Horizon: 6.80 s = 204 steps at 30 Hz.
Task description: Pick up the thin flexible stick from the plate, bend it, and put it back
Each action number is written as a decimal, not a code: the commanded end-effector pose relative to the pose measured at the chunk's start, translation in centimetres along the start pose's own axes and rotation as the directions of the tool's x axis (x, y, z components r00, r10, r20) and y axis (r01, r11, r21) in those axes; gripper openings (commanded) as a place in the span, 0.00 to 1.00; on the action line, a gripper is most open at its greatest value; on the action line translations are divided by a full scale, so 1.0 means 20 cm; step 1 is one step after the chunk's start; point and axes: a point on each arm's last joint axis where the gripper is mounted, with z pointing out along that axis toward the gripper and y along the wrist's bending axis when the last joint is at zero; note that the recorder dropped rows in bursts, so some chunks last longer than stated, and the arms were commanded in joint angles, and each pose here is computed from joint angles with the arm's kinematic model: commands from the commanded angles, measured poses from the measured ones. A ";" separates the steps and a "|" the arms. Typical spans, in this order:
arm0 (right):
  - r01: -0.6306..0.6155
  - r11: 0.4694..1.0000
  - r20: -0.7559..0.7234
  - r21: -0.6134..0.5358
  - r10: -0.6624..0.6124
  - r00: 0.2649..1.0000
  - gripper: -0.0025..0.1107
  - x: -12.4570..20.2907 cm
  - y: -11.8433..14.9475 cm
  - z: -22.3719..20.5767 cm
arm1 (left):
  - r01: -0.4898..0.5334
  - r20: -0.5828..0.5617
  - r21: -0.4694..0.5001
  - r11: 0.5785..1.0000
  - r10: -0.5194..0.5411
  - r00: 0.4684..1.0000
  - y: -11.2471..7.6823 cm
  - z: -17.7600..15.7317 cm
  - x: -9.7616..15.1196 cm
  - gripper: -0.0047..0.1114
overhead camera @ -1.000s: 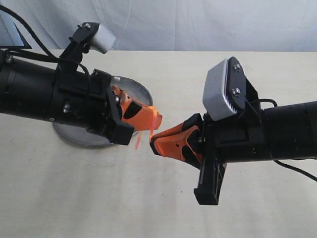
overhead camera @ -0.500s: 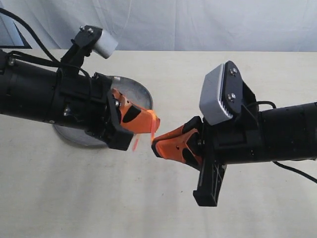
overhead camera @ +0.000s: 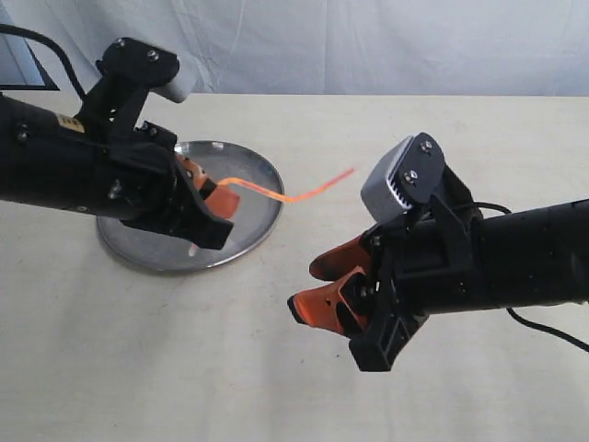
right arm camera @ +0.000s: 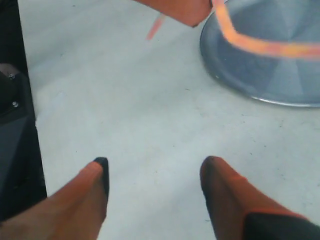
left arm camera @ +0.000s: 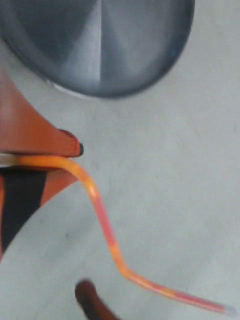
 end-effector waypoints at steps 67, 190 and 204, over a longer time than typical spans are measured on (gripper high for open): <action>-0.108 0.894 0.152 0.435 0.045 0.987 0.02 -0.09 -0.06 -0.24 | 0.299 0.305 -0.218 0.929 -0.226 0.925 0.09 -0.29 0.38 0.04; -0.414 0.461 0.464 0.785 0.006 0.886 0.02 0.72 0.14 -0.68 | 0.346 0.587 -0.587 0.732 0.091 0.804 0.11 -0.56 1.03 0.04; -0.416 0.461 0.466 0.784 0.005 0.885 0.02 0.72 0.14 -0.68 | 0.346 0.587 -0.587 0.732 0.091 0.804 0.11 -0.56 1.03 0.04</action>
